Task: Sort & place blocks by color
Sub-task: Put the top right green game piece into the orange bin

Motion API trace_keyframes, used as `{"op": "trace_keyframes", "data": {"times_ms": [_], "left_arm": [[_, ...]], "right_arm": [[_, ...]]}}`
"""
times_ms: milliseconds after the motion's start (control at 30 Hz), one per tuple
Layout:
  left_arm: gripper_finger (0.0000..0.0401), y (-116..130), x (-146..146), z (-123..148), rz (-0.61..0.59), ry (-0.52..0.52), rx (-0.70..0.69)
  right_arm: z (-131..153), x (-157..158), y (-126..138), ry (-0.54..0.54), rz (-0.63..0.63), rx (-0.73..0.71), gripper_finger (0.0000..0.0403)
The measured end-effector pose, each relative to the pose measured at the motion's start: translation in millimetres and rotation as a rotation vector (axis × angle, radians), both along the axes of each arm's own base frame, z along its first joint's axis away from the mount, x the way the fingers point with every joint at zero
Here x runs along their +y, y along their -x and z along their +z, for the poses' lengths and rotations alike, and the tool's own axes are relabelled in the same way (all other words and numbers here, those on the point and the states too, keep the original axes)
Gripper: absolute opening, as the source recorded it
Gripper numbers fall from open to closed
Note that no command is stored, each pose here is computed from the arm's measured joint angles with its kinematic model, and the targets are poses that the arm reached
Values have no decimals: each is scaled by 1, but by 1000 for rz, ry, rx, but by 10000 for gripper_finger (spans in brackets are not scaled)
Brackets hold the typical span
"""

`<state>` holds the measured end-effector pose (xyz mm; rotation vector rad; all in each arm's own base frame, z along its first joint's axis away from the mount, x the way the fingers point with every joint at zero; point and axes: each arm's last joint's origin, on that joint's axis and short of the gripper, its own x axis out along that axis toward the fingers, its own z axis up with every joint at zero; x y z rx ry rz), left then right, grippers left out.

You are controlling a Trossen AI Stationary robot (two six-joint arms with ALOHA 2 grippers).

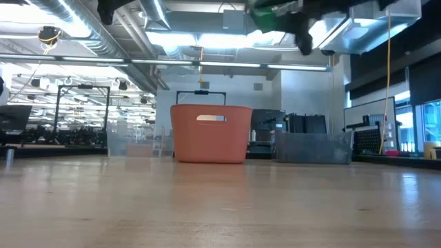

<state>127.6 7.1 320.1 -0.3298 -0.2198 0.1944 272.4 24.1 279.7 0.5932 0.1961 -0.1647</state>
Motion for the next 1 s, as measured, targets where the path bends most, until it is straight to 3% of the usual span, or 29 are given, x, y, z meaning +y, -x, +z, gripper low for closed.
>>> {"op": "trace_keyframes", "data": {"times_ms": [267, 467, 633, 1000], "left_arm": [[234, 0, 0, 0, 1, -4, 2], [234, 0, 1, 0, 48, 1, 3], [234, 0, 2, 0, 59, 3, 4], [234, 0, 2, -1, 57, 2, 7]], "right_arm": [[12, -34, -63, 159, -47, 100, 140], [-8, -70, -92, 205, -239, 295, 140], [-35, -84, -103, 166, -386, 364, 140], [-63, -87, -112, 141, -406, 430, 158]]}}
